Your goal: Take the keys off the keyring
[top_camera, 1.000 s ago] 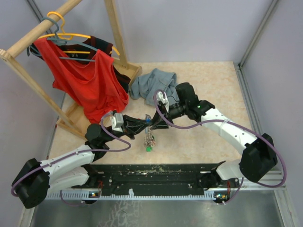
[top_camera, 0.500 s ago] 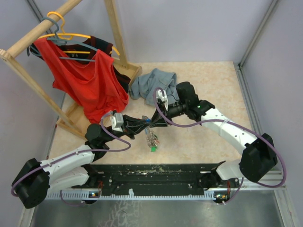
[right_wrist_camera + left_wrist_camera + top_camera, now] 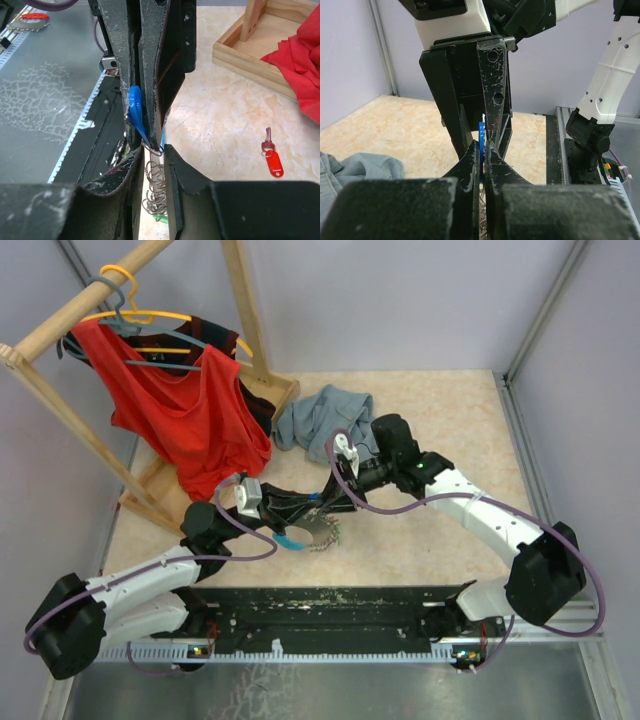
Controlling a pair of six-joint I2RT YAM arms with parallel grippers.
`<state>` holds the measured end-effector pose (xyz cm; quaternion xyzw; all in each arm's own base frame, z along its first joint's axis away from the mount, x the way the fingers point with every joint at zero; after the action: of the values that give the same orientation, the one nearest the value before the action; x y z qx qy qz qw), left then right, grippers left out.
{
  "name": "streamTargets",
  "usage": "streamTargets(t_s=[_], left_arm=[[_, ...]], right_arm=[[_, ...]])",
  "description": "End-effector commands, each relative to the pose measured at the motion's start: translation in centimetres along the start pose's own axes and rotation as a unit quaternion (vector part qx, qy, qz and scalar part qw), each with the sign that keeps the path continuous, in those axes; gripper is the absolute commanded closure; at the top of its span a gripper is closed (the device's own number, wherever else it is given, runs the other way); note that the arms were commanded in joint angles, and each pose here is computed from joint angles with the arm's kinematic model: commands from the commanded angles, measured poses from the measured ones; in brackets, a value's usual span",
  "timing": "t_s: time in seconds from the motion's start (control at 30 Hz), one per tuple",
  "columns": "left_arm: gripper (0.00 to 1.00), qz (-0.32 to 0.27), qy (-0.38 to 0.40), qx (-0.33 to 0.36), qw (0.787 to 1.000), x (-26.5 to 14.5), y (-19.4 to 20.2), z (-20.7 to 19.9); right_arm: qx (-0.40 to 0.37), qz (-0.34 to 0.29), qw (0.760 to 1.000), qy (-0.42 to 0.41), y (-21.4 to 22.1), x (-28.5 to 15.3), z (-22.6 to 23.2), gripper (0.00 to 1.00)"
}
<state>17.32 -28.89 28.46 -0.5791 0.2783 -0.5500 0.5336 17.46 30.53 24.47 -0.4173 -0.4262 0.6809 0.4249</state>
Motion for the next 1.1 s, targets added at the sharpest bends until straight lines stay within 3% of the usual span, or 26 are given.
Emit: streamTargets(t_s=[0.0,0.13,0.63,1.07], left_arm=[[1.0,-0.043,0.0,0.019,0.999,0.7,-2.72,0.36],[1.0,-0.044,0.001,0.017,0.999,0.64,-2.68,0.26],[1.0,-0.047,-0.003,0.019,0.999,0.43,-2.88,0.28],[1.0,-0.05,0.003,0.018,0.999,0.45,-2.99,0.09]], right_arm=[[-0.028,-0.01,1.0,-0.001,-1.28,-0.16,0.5,0.77],[-0.03,-0.011,0.999,-0.004,-1.29,-0.16,0.59,0.78],[-0.036,-0.011,0.999,-0.013,-1.39,-0.2,0.95,0.98],[-0.037,-0.012,0.999,-0.026,-1.3,-0.16,1.37,0.87]])
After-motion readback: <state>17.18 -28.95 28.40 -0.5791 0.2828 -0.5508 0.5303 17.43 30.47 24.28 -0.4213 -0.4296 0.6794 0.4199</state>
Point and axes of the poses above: each gripper's point midway between its finger pads, its own x axis out along the fingers, its own z axis along the line the jaws close on, y = z × x, the point moved 1 cm from there along -x, back along the fingers, and after that the axes turned 10 degrees about x, right-handed, at the moved point
